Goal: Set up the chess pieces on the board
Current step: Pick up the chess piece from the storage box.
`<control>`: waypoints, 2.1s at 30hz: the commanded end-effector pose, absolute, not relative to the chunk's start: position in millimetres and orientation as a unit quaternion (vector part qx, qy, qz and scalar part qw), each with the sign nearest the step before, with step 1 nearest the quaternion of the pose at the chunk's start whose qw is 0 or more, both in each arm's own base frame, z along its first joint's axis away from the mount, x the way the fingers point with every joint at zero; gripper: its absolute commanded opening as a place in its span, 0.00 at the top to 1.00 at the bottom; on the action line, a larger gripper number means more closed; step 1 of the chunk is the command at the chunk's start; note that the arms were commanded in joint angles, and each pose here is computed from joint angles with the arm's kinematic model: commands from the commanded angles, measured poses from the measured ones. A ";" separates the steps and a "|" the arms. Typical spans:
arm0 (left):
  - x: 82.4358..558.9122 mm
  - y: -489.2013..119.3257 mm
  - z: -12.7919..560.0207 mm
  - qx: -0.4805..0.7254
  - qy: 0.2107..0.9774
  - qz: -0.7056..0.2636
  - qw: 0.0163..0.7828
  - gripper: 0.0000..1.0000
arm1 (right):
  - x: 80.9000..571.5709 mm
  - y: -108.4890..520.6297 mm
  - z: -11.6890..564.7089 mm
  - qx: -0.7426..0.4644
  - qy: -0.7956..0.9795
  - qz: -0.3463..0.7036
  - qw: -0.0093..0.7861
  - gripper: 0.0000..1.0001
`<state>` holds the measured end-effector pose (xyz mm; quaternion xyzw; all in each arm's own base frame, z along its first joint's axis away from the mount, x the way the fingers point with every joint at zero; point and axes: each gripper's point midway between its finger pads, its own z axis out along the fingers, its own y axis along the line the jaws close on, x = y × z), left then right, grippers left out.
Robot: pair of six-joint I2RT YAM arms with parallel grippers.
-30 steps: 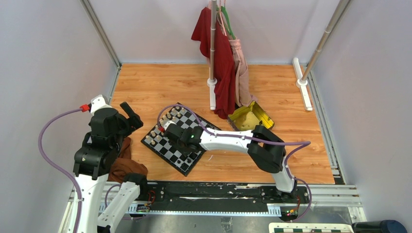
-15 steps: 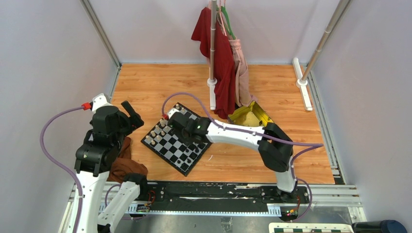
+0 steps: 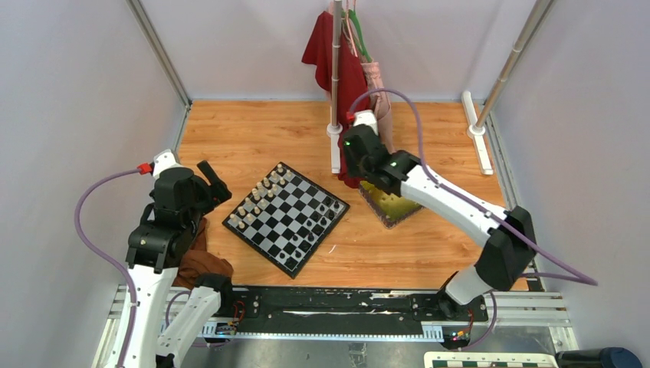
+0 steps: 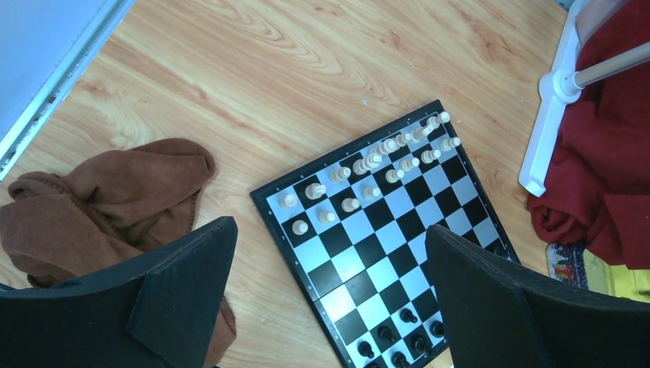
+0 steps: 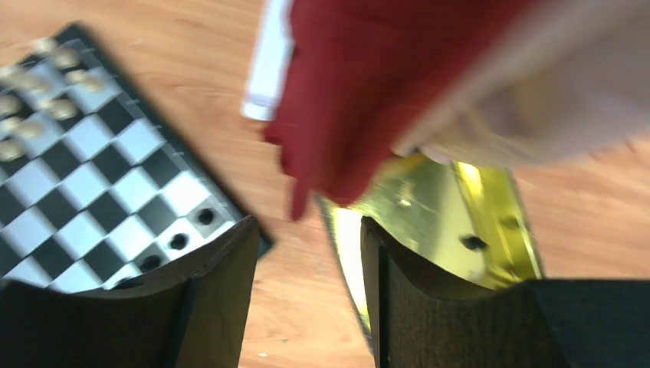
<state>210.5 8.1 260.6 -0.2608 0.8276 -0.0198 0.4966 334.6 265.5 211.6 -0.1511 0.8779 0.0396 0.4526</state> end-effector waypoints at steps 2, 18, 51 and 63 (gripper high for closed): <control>217.9 4.5 257.1 -0.270 0.821 -0.036 0.502 0.00 | 337.0 178.5 193.2 -0.031 0.891 -0.037 0.451 0.41; 222.3 4.1 247.4 -0.273 0.826 -0.031 0.493 0.00 | 324.2 74.9 104.7 0.168 0.919 -0.055 0.353 0.38; 227.8 7.0 233.0 -0.271 0.836 -0.011 0.477 0.00 | 352.7 53.9 45.0 0.210 0.928 -0.068 0.300 0.55; 228.8 7.3 231.6 -0.270 0.837 -0.008 0.475 0.00 | 358.6 52.5 40.4 0.213 0.929 -0.067 0.295 0.66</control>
